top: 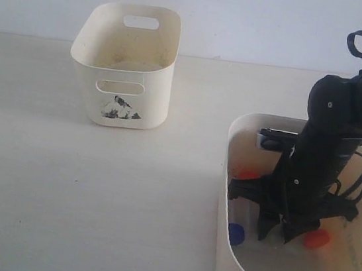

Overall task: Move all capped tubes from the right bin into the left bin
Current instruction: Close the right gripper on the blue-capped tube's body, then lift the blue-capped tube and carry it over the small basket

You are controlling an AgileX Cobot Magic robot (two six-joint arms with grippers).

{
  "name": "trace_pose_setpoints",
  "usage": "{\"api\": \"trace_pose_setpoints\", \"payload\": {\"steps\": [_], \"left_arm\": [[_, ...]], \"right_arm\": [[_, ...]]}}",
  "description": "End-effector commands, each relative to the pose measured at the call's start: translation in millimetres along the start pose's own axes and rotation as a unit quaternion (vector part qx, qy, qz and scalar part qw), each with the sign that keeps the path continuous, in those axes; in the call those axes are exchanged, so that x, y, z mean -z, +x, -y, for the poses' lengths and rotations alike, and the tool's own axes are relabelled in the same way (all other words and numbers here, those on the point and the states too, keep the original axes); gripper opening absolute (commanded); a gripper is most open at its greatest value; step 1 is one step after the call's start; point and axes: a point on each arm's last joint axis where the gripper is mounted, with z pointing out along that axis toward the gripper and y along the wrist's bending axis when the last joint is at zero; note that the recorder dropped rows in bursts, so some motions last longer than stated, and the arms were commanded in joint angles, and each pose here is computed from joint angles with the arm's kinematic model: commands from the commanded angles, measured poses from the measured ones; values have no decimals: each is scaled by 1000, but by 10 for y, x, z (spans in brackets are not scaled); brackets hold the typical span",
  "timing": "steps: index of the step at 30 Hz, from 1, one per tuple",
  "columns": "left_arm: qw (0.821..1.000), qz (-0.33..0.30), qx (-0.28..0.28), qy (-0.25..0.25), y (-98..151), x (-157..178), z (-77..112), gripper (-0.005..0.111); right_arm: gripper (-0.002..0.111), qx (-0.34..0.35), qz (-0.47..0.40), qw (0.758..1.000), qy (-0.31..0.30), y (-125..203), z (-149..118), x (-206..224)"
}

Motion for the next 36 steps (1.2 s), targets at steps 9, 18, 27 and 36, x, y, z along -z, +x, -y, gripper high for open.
{"api": "trace_pose_setpoints", "payload": {"steps": [9,18,27,36], "left_arm": [[1000,4,6,2,-15,3,-1,4],[1000,4,6,2,-15,3,-1,4],[1000,4,6,2,-15,3,-1,4],[1000,4,6,2,-15,3,-1,4]], "right_arm": [[0,37,-14,999,13,198,80,347],[0,71,100,992,-26,505,97,1093],[0,223,231,933,-160,896,-61,1688],[0,341,415,787,-304,715,-418,1951]]}}
